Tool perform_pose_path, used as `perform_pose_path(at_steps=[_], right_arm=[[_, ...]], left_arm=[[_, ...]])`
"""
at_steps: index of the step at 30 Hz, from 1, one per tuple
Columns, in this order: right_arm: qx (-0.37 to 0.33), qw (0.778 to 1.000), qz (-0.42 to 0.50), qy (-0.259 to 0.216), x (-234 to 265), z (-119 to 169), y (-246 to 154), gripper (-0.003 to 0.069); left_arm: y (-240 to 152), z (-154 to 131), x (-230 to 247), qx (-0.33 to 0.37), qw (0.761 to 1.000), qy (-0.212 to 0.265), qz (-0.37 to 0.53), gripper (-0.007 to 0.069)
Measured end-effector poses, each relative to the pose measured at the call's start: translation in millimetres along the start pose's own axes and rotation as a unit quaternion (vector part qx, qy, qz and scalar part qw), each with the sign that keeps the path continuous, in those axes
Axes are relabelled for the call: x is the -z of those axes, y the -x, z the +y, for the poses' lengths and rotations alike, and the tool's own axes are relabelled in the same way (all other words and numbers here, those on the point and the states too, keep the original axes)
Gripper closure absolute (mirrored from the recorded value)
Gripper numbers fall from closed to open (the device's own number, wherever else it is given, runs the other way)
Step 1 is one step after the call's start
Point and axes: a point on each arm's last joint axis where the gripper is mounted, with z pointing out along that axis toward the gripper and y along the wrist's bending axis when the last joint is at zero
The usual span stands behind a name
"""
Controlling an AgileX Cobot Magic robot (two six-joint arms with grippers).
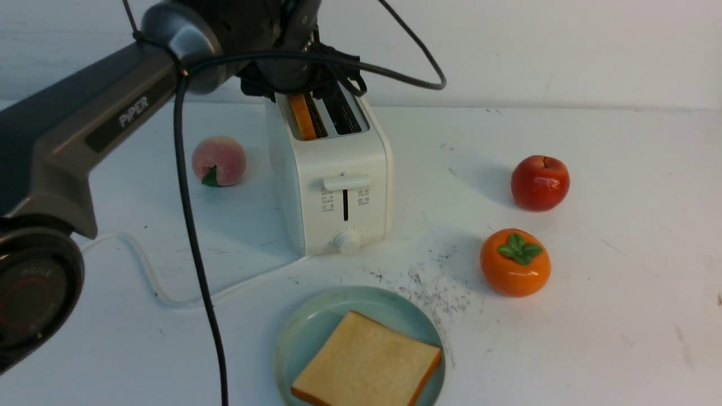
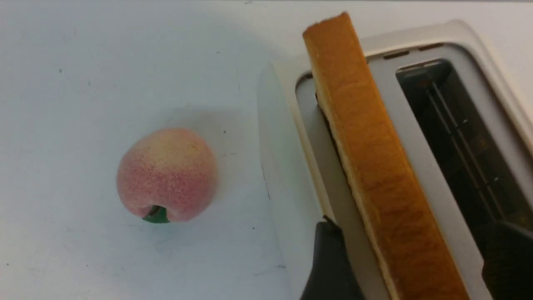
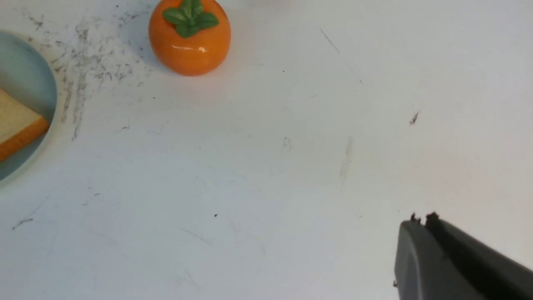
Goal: Take toasted bread from bread machine on white table place on plate.
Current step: 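Reach for a toast slice standing in the toaster with the left gripper, then place the slice of bread on the plate with the left gripper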
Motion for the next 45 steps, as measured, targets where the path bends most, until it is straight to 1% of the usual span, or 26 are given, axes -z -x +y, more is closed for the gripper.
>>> perform_pose_path(at_steps=[2, 4, 8, 9, 10, 11, 12, 13, 18, 23, 24, 25, 26, 28, 30, 31, 32, 33, 35, 38, 39, 41, 43, 45], right_arm=[[-0.001, 1.0, 0.0, 0.002, 0.0, 0.4, 0.0, 0.0647], [-0.002, 1.0, 0.0, 0.004, 0.0, 0.7, 0.0, 0.0643], [-0.003, 1.0, 0.0, 0.004, 0.0, 0.7, 0.0, 0.0638], [-0.004, 1.0, 0.0, 0.005, 0.0, 1.0, 0.0, 0.0636], [-0.004, 1.0, 0.0, 0.007, 0.0, 1.2, 0.0, 0.0636], [-0.006, 1.0, 0.0, 0.009, 0.0, 1.6, 0.0, 0.0636], [-0.007, 1.0, 0.0, 0.01, 0.0, 1.9, 0.0, 0.0636], [-0.009, 1.0, 0.0, 0.014, 0.0, 2.5, 0.0, 0.0636], [-0.01, 1.0, 0.011, 0.017, -5.4, 4.0, -5.0, 0.0636], [-0.009, 0.999, 0.026, 0.022, -19.0, 7.1, -16.2, 0.0631], [-0.01, 0.999, 0.023, 0.024, -21.8, 8.0, -17.6, 0.0629], [-0.01, 0.999, 0.023, 0.024, -22.0, 8.1, -17.7, 0.0628], [-0.01, 0.999, 0.02, 0.025, -22.7, 8.4, -17.6, 0.0627], [-0.01, 1.0, 0.011, 0.026, -23.9, 8.6, -16.7, 0.0626], [-0.011, 1.0, 0.007, 0.027, -23.9, 8.8, -16.1, 0.0624], [-0.011, 1.0, 0.007, 0.027, -23.9, 8.8, -16.0, 0.0624], [-0.011, 1.0, 0.006, 0.027, -23.9, 8.8, -16.0, 0.0622], [-0.011, 1.0, 0.006, 0.027, -23.9, 8.8, -15.9, 0.062], [-0.011, 1.0, 0.004, 0.027, -24.4, 8.9, -15.9, 0.0617], [-0.012, 1.0, -0.002, 0.028, -25.5, 9.2, -15.5, 0.0615], [-0.012, 1.0, -0.002, 0.028, -25.7, 9.2, -15.7, 0.0615], [-0.012, 1.0, -0.006, 0.027, -25.7, 9.2, -15.0, 0.0613], [-0.012, 1.0, -0.007, 0.027, -25.7, 9.2, -14.8, 0.0611], [-0.012, 1.0, -0.008, 0.027, -25.7, 9.2, -14.5, 0.0608]], left_arm=[[-3.0, -1.3, -6.4, -0.002, 1.0, 0.001, 0.004, 0.0161], [-3.8, -2.4, -9.6, -0.004, 1.0, -0.002, 0.001, 0.0178], [-3.2, -2.6, -11.5, -0.009, 1.0, -0.001, -0.006, 0.0251], [-2.1, -2.6, -11.4, -0.012, 1.0, 0.0, -0.012, 0.0314], [-1.5, -2.5, -11.4, -0.015, 1.0, 0.0, -0.015, 0.0357], [-0.3, -2.1, -11.4, -0.02, 1.0, 0.003, -0.022, 0.0438], [0.2, -2.0, -11.4, -0.021, 0.999, 0.003, -0.025, 0.0473], [1.2, -1.6, -11.3, -0.026, 0.999, 0.006, -0.03, 0.0533], [2.1, -1.9, -9.5, -0.033, 0.999, 0.01, -0.036, 0.0537], [17.4, 2.9, 19.1, -0.025, 0.998, 0.005, -0.064, 0.0537], [30.9, 7.3, 43.0, -0.02, 0.996, 0.0, -0.092, 0.0537], [32.5, 7.8, 46.2, -0.018, 0.995, -0.001, -0.096, 0.0537], [41.1, 11.4, 63.5, -0.016, 0.994, -0.008, -0.112, 0.0537], [58.3, 21.0, 107.8, 0.002, 0.987, -0.019, -0.16, 0.0537], [67.1, 33.6, 155.1, 0.033, 0.983, -0.041, -0.178, 0.0537], [67.1, 33.6, 155.2, 0.033, 0.983, -0.041, -0.178, 0.0537], [64.3, 43.7, 189.3, 0.059, 0.984, -0.059, -0.154, 0.0537], [55.4, 52.5, 216.9, 0.072, 0.988, -0.074, -0.111, 0.0537], [43.2, 60.5, 248.0, 0.063, 0.991, -0.101, -0.066, 0.0537], [25.4, 68.2, 279.9, 0.039, 0.987, -0.15, -0.039, 0.0537], [23.8, 67.9, 281.3, 0.038, 0.986, -0.156, -0.036, 0.0537], [2.0, 68.0, 283.2, 0.037, 0.982, -0.187, 0.011, 0.0537], [-20.0, 66.0, 267.4, 0.034, 0.979, -0.19, 0.066, 0.0537], [-46.2, 64.0, 240.8, 0.029, 0.975, -0.174, 0.132, 0.0537]])
